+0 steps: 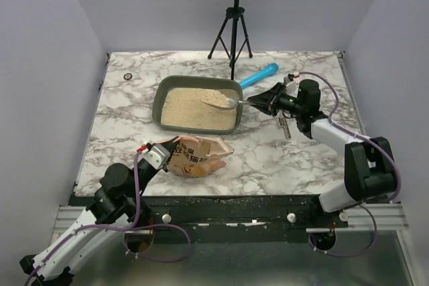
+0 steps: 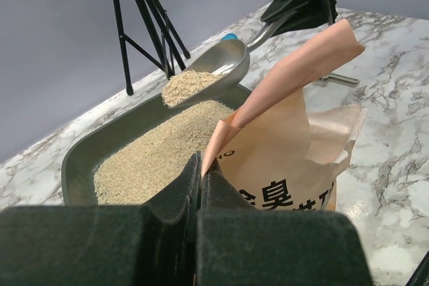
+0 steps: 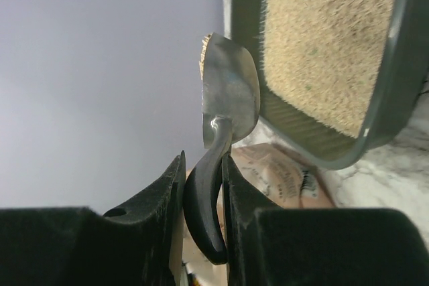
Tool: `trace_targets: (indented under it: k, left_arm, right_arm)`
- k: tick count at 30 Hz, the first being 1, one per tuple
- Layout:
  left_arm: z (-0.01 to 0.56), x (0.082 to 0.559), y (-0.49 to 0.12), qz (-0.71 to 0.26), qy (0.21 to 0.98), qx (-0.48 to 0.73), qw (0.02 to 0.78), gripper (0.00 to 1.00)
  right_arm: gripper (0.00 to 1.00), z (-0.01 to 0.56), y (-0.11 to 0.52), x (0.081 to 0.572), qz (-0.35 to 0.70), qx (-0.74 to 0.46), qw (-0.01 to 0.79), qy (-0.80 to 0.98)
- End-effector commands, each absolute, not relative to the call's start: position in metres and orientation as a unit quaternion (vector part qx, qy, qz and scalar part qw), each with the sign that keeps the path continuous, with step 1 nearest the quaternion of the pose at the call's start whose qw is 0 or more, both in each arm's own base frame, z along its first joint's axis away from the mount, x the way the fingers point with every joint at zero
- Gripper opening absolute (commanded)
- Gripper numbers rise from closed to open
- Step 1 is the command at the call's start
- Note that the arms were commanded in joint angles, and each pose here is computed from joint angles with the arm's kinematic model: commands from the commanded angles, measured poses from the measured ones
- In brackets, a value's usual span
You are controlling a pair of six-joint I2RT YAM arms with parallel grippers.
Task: Fill the litter box with clean litter
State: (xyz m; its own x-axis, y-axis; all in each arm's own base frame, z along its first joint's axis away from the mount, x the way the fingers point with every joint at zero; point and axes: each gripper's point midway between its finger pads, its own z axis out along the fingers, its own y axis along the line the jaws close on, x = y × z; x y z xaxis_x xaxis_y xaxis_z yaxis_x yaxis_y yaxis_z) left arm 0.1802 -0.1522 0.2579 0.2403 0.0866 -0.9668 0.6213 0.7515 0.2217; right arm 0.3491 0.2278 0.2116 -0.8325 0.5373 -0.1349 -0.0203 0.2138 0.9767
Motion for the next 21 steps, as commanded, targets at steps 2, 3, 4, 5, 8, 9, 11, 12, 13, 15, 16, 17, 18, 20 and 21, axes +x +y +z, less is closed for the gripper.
trace_targets:
  k: [2, 3, 4, 5, 8, 9, 11, 12, 13, 15, 16, 17, 18, 20, 21]
  left_arm:
    - [0.291, 0.184, -0.143, -0.181, 0.56, 0.259, 0.766, 0.0]
    - [0.291, 0.184, -0.143, -0.181, 0.561, 0.258, 0.766, 0.0]
    - [0.29, 0.185, -0.143, -0.18, 0.562, 0.258, 0.765, 0.0]
    - [0.29, 0.185, -0.143, -0.179, 0.563, 0.257, 0.765, 0.0]
    - [0.29, 0.188, -0.143, -0.177, 0.568, 0.255, 0.762, 0.0]
    - [0.29, 0.189, -0.143, -0.176, 0.572, 0.252, 0.761, 0.0]
    - [0.29, 0.19, -0.141, -0.173, 0.575, 0.249, 0.76, 0.0]
    - [0.289, 0.19, -0.141, -0.173, 0.576, 0.248, 0.759, 0.0]
    - [0.29, 0.19, -0.14, -0.172, 0.578, 0.245, 0.76, 0.0]
    - [0.291, 0.189, -0.138, -0.173, 0.58, 0.242, 0.759, 0.0]
    - [0.292, 0.189, -0.138, -0.174, 0.58, 0.242, 0.759, 0.0]
    - [0.293, 0.187, -0.138, -0.177, 0.577, 0.241, 0.76, 0.0]
    - [0.295, 0.186, -0.136, -0.178, 0.574, 0.239, 0.762, 0.0]
    - [0.299, 0.184, -0.133, -0.18, 0.569, 0.233, 0.768, 0.0]
    - [0.301, 0.184, -0.132, -0.18, 0.567, 0.231, 0.77, 0.0]
  right_arm:
    - [0.01, 0.2, 0.229, 0.381, 0.551, 0.136, 0.268, 0.778]
    - [0.0, 0.193, 0.229, 0.384, 0.536, 0.129, 0.266, 0.791]
    - [0.01, 0.186, 0.228, 0.387, 0.519, 0.121, 0.261, 0.805]
    - [0.01, 0.182, 0.227, 0.39, 0.503, 0.114, 0.258, 0.817]
    - [0.01, 0.174, 0.222, 0.401, 0.444, 0.079, 0.27, 0.851]
    - [0.0, 0.169, 0.218, 0.405, 0.414, 0.072, 0.274, 0.865]
    - [0.0, 0.171, 0.217, 0.41, 0.379, 0.047, 0.277, 0.882]
    - [0.01, 0.175, 0.217, 0.412, 0.366, 0.037, 0.279, 0.887]
    - [0.01, 0.178, 0.216, 0.416, 0.351, 0.027, 0.285, 0.891]
    - [0.0, 0.186, 0.214, 0.42, 0.316, 0.009, 0.298, 0.901]
    - [0.01, 0.189, 0.214, 0.421, 0.301, -0.002, 0.301, 0.905]
    - [0.01, 0.192, 0.216, 0.42, 0.286, -0.017, 0.303, 0.909]
    - [0.01, 0.198, 0.219, 0.42, 0.275, -0.031, 0.307, 0.911]
    - [0.0, 0.202, 0.223, 0.418, 0.232, -0.061, 0.308, 0.921]
    - [0.0, 0.204, 0.227, 0.418, 0.208, -0.077, 0.31, 0.924]
